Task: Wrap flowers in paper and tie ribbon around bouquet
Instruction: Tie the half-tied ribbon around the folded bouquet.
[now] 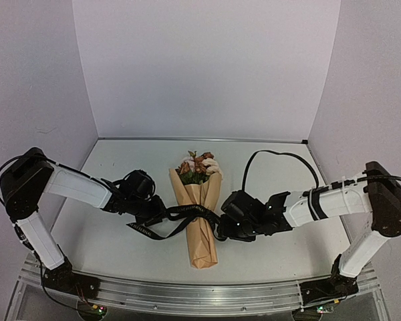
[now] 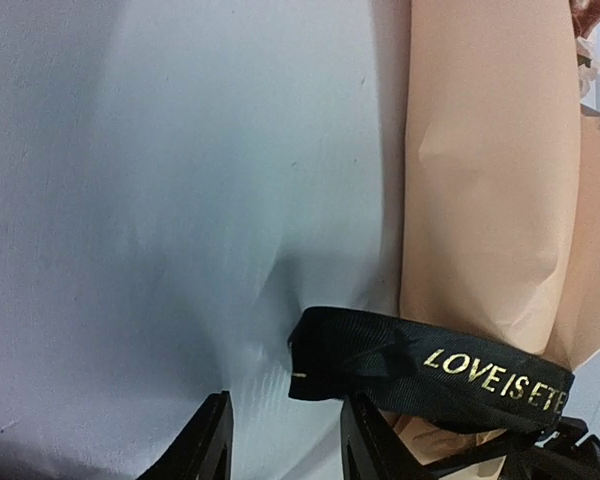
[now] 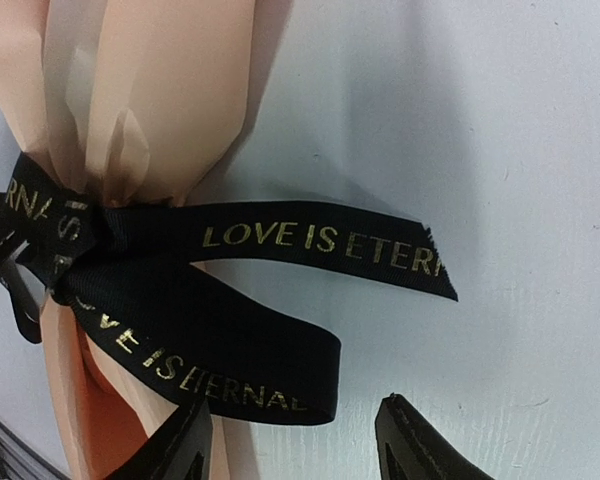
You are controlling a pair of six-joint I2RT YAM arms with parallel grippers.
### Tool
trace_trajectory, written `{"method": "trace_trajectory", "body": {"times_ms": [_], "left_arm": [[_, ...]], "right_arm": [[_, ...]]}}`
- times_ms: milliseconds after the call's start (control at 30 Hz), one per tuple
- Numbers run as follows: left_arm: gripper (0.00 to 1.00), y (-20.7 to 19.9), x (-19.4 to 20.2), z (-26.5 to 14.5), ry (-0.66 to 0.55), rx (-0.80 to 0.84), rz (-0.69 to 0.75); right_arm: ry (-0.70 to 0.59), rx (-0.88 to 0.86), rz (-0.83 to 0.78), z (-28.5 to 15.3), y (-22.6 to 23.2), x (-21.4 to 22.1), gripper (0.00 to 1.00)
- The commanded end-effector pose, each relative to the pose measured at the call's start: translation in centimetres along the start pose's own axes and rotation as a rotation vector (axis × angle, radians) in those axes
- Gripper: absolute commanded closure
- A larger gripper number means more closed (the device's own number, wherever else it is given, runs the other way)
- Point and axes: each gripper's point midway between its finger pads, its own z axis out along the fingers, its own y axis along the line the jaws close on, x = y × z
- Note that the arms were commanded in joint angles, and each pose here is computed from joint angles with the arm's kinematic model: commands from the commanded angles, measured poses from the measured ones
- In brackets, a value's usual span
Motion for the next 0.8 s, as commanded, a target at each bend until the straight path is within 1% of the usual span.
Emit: {"method": "trace_trajectory", "body": {"times_ms": [0,167,333,433,533,600,633,700,767], "left_arm": [[0.62,-1.4,-1.4,0.6,-0.041,0.008,0.035],[0.67,-0.8,-1.6,1.1,-0.051,-0.027,0.043],[0.68,-0.9,-2.1,1.4,-0.070,-0.030,0.057],[0.72,-1.5,-2.6,1.6,-0.087,-0.023,0.070],[0.81,-2.3,-3.5,1.5,-0.123,-0.003,0.086],[0.89,-3.0,-4.2,1.3,-0.155,0.015,0.094],[0.93,-3.2,-4.5,1.1,-0.169,0.020,0.099],[0.99,-3.7,-5.2,0.6,-0.202,0.024,0.107],[1.00,-3.8,-5.9,0.0,-0.241,0.014,0.121]], "right_arm": [[-0.023,0.012,0.009,0.6,0.2,0.1,0.43],[-0.015,0.046,0.015,1.6,-0.4,0.6,0.46],[-0.019,0.055,0.001,2.3,0.0,0.3,0.48],[-0.025,0.057,-0.006,2.5,0.3,0.1,0.50],[-0.035,0.059,-0.013,2.6,0.4,-0.3,0.54],[-0.036,0.062,-0.017,2.7,0.5,-0.4,0.62],[-0.036,0.065,-0.020,2.7,0.5,-0.5,0.67],[-0.038,0.076,-0.032,2.6,0.4,-0.7,0.85],[-0.044,0.101,-0.057,2.3,0.0,-1.0,0.95]]}}
